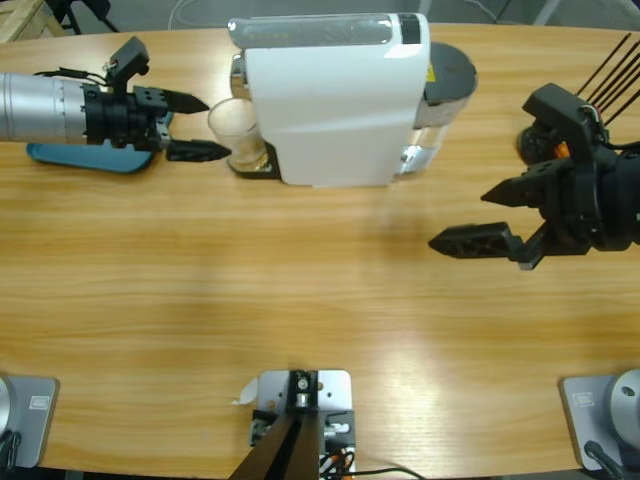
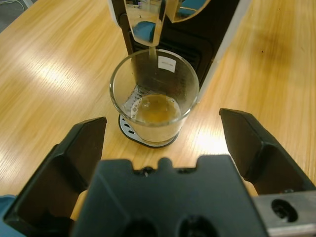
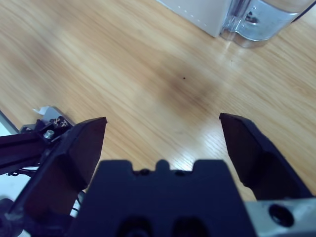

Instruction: Pour coffee

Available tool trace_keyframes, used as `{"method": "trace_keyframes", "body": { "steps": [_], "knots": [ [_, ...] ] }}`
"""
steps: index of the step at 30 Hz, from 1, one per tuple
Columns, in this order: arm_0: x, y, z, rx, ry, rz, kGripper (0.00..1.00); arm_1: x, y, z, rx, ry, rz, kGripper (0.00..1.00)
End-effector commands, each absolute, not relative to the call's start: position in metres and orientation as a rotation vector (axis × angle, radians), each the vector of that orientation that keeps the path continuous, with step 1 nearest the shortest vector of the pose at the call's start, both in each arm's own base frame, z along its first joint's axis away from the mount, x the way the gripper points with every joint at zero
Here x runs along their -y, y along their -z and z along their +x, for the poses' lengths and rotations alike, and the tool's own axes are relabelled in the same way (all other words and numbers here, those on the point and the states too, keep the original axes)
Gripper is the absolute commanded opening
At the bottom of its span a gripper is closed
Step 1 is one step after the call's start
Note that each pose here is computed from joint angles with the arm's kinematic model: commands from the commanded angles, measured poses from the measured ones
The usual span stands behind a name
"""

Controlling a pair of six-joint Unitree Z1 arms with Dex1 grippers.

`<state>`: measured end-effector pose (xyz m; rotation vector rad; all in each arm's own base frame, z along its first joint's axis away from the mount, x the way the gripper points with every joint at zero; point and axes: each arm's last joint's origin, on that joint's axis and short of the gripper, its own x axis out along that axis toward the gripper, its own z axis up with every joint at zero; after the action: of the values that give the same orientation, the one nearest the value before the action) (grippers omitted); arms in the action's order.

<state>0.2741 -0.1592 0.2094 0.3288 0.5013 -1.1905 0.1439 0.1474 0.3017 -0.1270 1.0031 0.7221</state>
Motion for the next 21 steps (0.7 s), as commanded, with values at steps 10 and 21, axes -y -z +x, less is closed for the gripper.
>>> {"method": "trace_keyframes", "body": {
  "steps": [10, 21],
  "knots": [
    [0.186, -0.19, 0.294, -0.519, 1.261, 0.34, 1.0, -0.151, -0.29, 0.152, -1.04, -0.685, -0.131, 1.0],
    [0.195, -0.186, 0.301, -0.52, 1.269, 0.358, 1.0, -0.151, -0.291, 0.152, -1.034, -0.686, -0.129, 1.0]
  ]
}}
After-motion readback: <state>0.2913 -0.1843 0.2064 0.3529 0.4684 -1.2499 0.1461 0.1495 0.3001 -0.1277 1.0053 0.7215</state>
